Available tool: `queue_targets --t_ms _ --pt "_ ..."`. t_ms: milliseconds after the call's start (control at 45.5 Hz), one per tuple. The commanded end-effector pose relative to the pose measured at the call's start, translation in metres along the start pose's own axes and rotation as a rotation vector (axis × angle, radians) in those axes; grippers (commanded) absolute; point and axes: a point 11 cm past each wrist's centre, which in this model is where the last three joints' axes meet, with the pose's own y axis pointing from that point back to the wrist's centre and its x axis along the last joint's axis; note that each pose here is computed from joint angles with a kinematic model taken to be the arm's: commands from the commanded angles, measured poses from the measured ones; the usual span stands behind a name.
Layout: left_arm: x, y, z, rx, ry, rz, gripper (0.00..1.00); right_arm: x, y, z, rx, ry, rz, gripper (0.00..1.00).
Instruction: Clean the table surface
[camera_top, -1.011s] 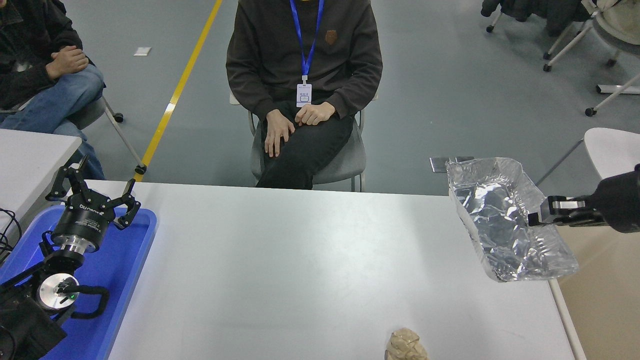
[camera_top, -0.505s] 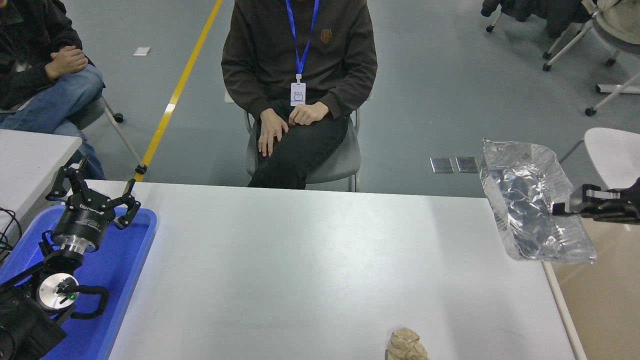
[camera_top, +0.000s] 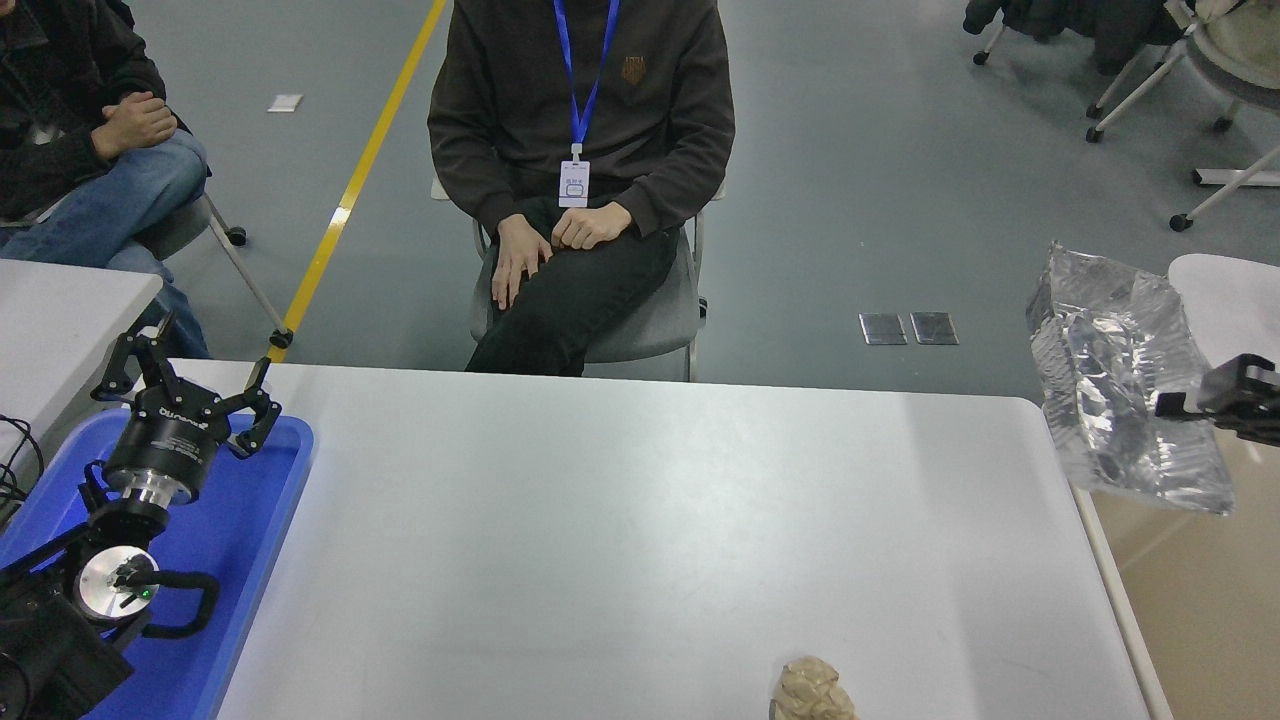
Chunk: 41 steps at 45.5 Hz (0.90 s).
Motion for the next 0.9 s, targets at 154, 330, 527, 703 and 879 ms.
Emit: queue_targets --t_ms 154,330,527,703,879 --pt "0.000 0.000 0.000 0.000 0.000 0.000 1.00 -0.021 -0.007 0.052 -0.116 0.051 0.033 0.00" --pt "0.000 0.000 0.000 0.000 0.000 0.000 1.00 -0.017 -0.007 0.079 -0.184 0.065 0.065 0.00" --pt "0.000 0.000 0.000 0.000 0.000 0.000 1.00 -0.037 -0.010 0.102 -0.264 0.221 0.026 0.00" --pt "0.000 0.000 0.000 0.000 0.000 0.000 1.00 -0.049 -0.012 0.117 -0.312 0.321 -0.006 0.00" --pt "0.000 0.000 0.000 0.000 0.000 0.000 1.00 -0.043 -0.014 0.127 -0.356 0.374 0.010 0.00"
